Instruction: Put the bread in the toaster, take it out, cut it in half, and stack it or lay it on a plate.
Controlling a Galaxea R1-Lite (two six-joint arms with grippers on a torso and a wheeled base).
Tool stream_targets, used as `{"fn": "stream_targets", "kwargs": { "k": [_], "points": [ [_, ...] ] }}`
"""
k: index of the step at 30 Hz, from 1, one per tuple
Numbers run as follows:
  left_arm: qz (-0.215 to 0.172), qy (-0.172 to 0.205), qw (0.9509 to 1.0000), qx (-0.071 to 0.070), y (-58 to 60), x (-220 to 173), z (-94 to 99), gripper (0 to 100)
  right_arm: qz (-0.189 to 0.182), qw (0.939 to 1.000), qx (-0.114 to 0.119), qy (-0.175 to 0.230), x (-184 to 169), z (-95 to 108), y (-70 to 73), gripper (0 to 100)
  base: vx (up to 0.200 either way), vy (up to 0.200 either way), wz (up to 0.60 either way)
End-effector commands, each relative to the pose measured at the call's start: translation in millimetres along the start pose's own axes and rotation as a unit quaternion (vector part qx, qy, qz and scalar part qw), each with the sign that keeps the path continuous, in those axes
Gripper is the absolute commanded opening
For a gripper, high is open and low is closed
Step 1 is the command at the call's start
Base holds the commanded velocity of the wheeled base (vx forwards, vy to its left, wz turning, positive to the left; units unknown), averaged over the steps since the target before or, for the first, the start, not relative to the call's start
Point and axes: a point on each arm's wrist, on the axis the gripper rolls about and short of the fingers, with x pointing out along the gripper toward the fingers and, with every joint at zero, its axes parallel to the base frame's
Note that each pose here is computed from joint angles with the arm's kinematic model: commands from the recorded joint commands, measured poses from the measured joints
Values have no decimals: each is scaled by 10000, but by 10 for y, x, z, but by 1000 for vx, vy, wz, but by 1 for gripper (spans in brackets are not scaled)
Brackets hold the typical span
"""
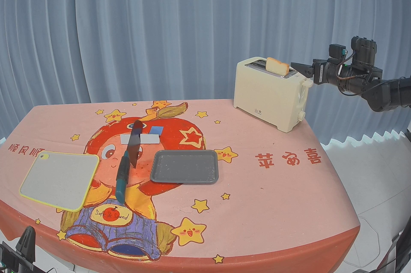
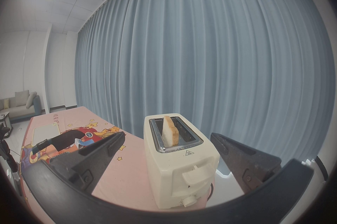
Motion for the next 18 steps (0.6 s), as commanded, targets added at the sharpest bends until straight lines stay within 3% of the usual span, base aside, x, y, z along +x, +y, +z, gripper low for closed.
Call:
{"fn": "stream_targets", "kwargs": {
  "k": [1,18],
  "points": [
    [11,1,10000,-1,0,1,-51,0,39,10000,5,8,143,-19,-13,100,0,0,0],
    [11,8,10000,-1,0,1,-53,0,32,10000,-11,33,392,-59,-46,100,0,0,0]
  ]
}}
